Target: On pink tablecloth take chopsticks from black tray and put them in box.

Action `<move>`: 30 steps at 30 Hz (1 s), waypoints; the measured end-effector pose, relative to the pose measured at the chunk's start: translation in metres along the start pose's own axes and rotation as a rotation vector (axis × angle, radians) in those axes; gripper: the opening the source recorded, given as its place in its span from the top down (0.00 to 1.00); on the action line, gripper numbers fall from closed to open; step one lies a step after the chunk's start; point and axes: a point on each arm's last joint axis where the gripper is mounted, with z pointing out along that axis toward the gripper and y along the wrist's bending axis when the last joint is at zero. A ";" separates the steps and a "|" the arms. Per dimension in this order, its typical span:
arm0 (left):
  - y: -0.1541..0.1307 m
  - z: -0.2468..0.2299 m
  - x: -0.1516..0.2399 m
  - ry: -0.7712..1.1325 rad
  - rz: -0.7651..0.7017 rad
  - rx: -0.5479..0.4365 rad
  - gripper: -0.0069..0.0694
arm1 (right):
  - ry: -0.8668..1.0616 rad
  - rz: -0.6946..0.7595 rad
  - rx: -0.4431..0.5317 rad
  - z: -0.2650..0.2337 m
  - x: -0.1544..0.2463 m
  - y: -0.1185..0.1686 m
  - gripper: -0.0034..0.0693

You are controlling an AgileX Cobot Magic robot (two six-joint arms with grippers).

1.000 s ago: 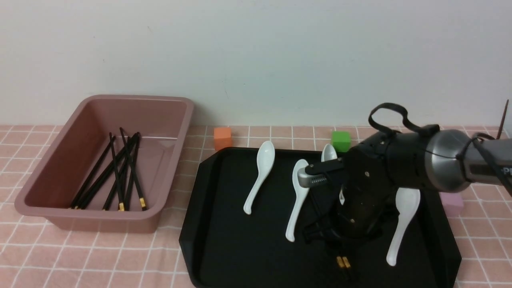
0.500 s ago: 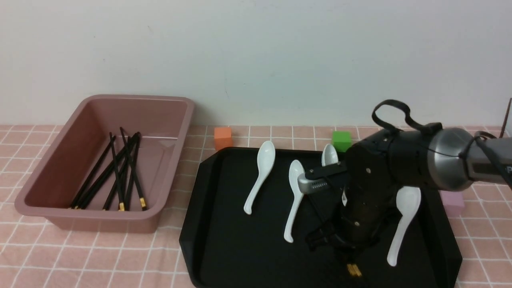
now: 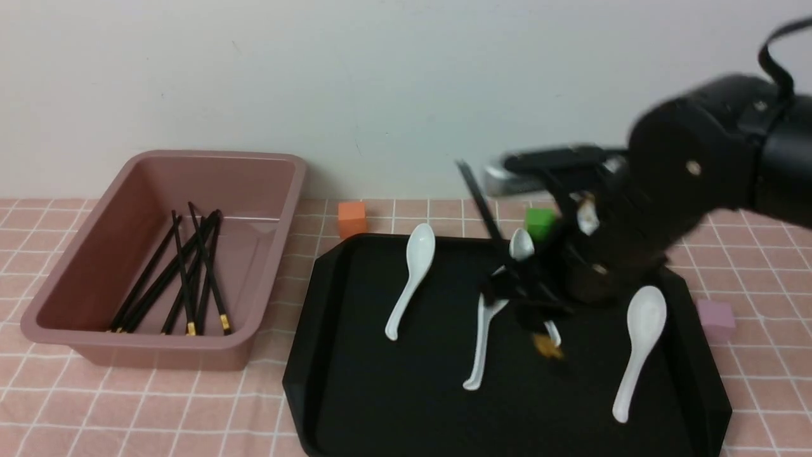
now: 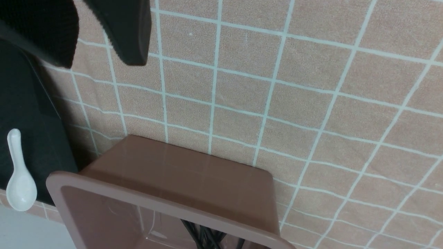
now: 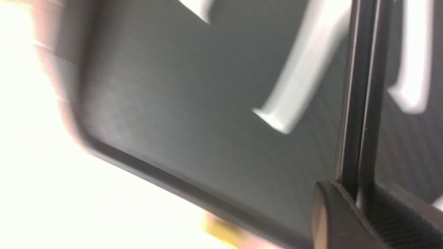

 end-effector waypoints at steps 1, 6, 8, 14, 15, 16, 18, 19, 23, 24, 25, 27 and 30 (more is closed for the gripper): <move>0.000 0.000 0.000 0.000 0.000 0.000 0.60 | -0.036 -0.033 -0.031 -0.002 -0.009 0.015 0.77; 0.000 0.000 0.000 0.000 0.000 0.000 0.60 | -0.157 -0.215 -0.151 0.015 -0.051 0.091 0.77; 0.000 0.000 0.000 0.000 0.000 0.000 0.60 | -0.166 -0.267 -0.171 0.033 -0.062 0.112 0.77; 0.000 0.000 0.000 0.000 0.000 0.000 0.60 | -0.254 -0.312 -0.228 0.079 -0.097 0.153 0.77; 0.000 0.000 0.000 0.000 0.000 0.000 0.60 | -0.268 -0.313 -0.232 0.087 -0.101 0.156 0.77; 0.000 0.000 0.000 0.000 0.000 0.000 0.60 | -0.280 -0.315 -0.232 0.095 -0.104 0.157 0.77; 0.000 0.000 0.000 0.000 0.000 0.000 0.60 | -0.302 -0.319 -0.229 0.109 -0.108 0.159 0.77; 0.000 0.000 0.000 0.000 0.000 0.000 0.60 | -0.307 -0.323 -0.223 0.116 -0.108 0.159 0.77; 0.000 0.000 0.000 0.000 0.000 0.000 0.60 | -0.336 -0.345 -0.187 0.142 -0.109 0.158 0.75; 0.000 0.000 0.000 0.000 0.000 0.000 0.60 | -0.337 -0.340 -0.177 0.152 -0.109 0.154 0.70; 0.000 0.000 0.000 0.000 0.000 0.000 0.60 | -0.337 -0.338 -0.174 0.154 -0.109 0.153 0.68; 0.000 0.000 0.000 0.000 0.000 0.000 0.60 | -0.339 -0.332 -0.171 0.157 -0.110 0.151 0.55; 0.000 0.000 0.000 0.000 0.000 0.000 0.60 | -0.334 -0.324 -0.168 0.152 -0.112 0.148 0.38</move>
